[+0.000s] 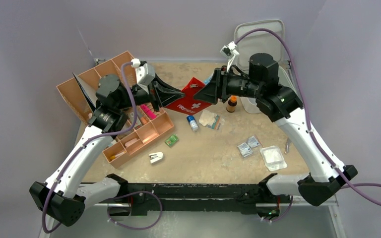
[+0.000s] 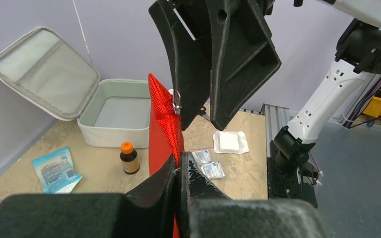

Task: Organize the medicine kit
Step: Zip the medicine pouch.

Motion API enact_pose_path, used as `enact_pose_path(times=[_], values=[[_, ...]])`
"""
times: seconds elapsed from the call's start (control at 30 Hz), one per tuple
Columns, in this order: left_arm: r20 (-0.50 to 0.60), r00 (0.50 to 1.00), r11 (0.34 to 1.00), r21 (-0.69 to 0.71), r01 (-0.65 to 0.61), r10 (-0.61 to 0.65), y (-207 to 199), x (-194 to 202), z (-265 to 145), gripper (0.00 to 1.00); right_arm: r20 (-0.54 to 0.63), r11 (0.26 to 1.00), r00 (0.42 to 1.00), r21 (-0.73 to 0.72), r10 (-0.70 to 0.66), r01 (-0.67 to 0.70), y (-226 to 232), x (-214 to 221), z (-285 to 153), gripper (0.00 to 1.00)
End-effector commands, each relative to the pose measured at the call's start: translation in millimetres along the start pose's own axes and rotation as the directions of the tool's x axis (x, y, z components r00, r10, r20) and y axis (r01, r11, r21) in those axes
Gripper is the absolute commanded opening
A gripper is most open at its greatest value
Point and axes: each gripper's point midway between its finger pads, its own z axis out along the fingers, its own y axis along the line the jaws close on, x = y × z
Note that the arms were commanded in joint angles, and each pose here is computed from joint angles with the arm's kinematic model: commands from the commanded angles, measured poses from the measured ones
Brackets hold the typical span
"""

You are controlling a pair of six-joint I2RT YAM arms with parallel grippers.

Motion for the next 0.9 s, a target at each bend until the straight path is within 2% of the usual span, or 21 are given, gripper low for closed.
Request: enact_pose_path(times=[0.0, 0.17, 0.37, 0.87], values=[[0.029, 0.998, 0.999, 0.015, -0.052, 0.052, -8, -12, -3, 0.00, 0.073, 0.994, 0.992, 0.015, -0.106, 0.105, 16, -16, -21, 0.50], [0.022, 0.999, 0.999, 0.034, -0.042, 0.041, -10, -11, -2, 0.00, 0.108, 0.982, 0.977, -0.024, -0.186, 0.190, 31, -27, -27, 0.50], [0.019, 1.000, 0.998, 0.051, -0.023, 0.022, -13, -10, -1, 0.00, 0.091, 0.964, 0.960, 0.011, -0.265, 0.266, 30, -31, -33, 0.52], [0.012, 1.000, 0.999, 0.052, -0.008, 0.008, -11, -7, 0, 0.00, 0.064, 0.971, 0.975, -0.091, -0.215, 0.220, 31, -27, -11, 0.50]])
